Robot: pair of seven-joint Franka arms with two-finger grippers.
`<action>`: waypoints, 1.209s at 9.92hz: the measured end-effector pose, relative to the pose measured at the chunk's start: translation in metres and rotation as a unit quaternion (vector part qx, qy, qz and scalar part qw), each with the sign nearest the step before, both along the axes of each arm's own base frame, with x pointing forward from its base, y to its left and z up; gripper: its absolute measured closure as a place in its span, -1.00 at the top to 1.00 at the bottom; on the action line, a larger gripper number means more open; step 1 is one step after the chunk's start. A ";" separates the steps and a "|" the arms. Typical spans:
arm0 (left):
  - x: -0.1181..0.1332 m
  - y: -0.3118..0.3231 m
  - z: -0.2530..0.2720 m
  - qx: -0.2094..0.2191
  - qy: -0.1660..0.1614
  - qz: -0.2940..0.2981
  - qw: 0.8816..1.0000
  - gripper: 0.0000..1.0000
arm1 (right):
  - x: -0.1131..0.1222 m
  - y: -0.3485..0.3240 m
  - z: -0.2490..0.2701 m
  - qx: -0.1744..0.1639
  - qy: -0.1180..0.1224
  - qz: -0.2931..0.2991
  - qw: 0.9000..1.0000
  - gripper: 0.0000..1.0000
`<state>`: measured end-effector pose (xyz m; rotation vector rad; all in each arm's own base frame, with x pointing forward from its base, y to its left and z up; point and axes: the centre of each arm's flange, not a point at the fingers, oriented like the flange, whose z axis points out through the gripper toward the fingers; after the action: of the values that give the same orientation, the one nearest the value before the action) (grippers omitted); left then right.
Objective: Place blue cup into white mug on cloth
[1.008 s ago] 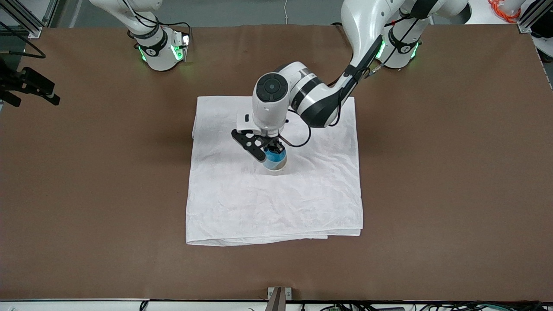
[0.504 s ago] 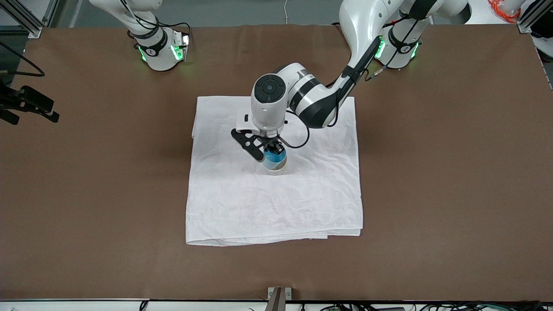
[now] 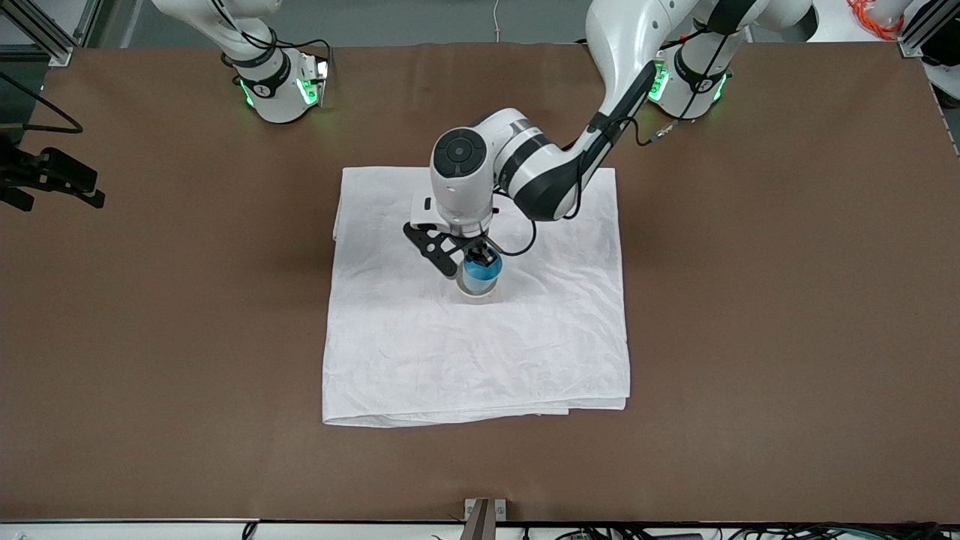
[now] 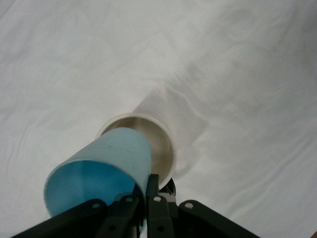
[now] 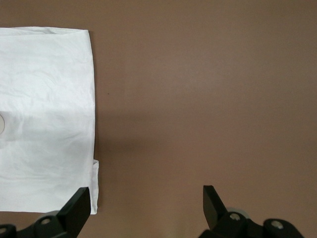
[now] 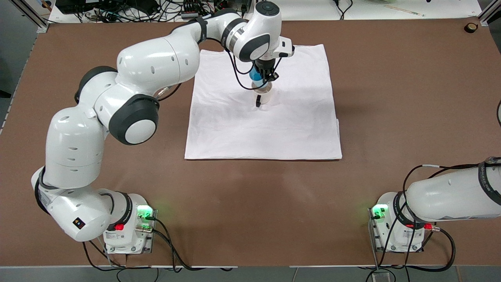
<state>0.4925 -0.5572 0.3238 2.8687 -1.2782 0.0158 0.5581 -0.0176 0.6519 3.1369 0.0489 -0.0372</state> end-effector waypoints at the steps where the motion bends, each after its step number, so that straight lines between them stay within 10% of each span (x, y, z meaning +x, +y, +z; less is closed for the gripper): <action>1: -0.002 0.000 -0.004 0.003 0.002 -0.001 1.000 -0.93 | -0.001 -0.001 -0.001 0.000 0.005 -0.001 1.000 1.00; 8: -0.008 -0.003 -0.037 0.018 0.018 -0.005 1.000 -0.86 | -0.002 -0.001 -0.002 0.000 0.010 -0.001 1.000 1.00; 12: -0.004 -0.004 -0.035 0.012 0.013 -0.004 1.000 -0.28 | -0.005 -0.002 -0.004 0.001 0.021 -0.002 1.000 1.00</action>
<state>0.4884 -0.5609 0.2893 2.8750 -1.2934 -0.0371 0.5535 -0.0193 0.6483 3.1375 0.0436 -0.1036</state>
